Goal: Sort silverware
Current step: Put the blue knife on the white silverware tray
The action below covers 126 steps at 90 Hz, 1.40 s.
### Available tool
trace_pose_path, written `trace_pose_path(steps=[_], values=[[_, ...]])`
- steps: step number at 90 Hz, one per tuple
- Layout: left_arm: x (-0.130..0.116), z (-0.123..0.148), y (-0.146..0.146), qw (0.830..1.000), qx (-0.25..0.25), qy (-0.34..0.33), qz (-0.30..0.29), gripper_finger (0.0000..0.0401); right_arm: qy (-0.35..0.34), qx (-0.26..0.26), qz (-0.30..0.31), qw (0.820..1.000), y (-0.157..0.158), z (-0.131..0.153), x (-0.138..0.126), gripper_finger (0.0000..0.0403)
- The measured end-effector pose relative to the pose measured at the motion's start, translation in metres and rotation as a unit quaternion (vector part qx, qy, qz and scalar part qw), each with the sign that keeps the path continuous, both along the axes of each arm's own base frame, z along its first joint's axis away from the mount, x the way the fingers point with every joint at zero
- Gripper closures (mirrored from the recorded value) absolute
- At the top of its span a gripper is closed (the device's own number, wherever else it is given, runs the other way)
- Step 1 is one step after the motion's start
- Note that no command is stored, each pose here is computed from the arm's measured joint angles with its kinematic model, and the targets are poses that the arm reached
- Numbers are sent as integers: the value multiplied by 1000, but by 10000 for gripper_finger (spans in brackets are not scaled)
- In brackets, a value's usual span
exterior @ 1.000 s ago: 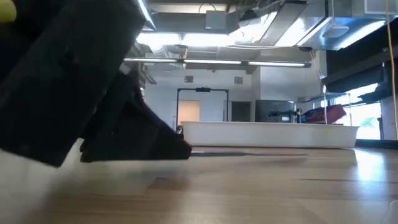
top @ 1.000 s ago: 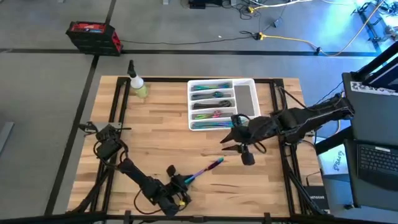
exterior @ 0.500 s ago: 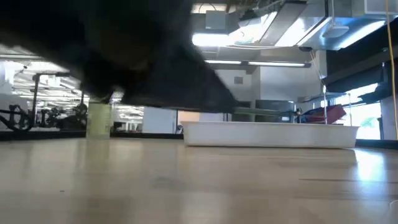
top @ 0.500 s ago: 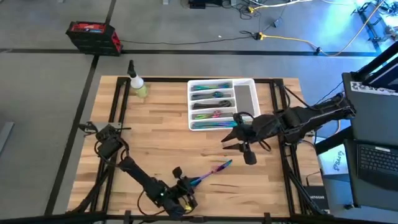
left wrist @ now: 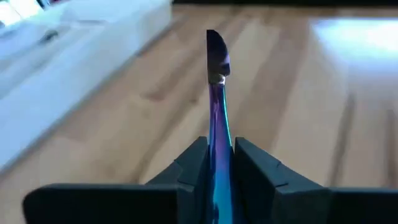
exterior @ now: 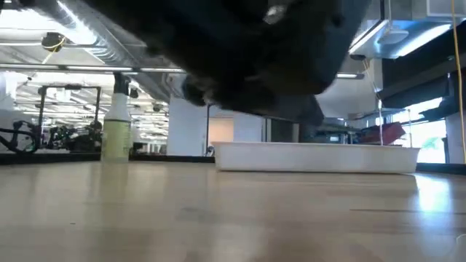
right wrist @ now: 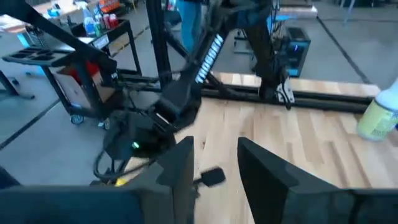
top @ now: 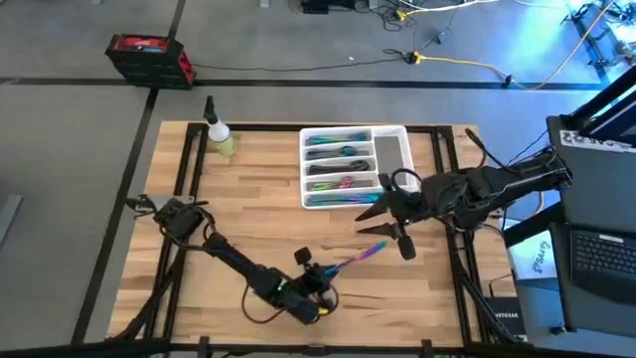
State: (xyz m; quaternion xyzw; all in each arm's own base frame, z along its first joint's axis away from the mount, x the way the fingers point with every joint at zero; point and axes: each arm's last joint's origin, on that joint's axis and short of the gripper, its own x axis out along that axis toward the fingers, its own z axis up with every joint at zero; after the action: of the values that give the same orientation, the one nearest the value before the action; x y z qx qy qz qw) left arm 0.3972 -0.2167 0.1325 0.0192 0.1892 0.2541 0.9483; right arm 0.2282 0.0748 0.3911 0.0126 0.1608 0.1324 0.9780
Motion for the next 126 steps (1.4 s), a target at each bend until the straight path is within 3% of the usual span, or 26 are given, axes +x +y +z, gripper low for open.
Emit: trace_pose_path(steps=[41, 81, 108, 126], values=[[46, 31, 81, 999, 9, -24, -22, 347, -18, 4, 9, 1000, -7, 12, -23, 294], [53, 91, 177, 996, 23, -14, -90, 347, 1, -4, 5, 1000, -12, 12, -36, 294], [46, 97, 233, 990, 3, 42, -132, 347, -11, -9, -19, 1000, -14, 15, -37, 294], [38, 80, 263, 990, -27, 47, -128, 347, -16, -25, -71, 997, -17, 15, -36, 294]])
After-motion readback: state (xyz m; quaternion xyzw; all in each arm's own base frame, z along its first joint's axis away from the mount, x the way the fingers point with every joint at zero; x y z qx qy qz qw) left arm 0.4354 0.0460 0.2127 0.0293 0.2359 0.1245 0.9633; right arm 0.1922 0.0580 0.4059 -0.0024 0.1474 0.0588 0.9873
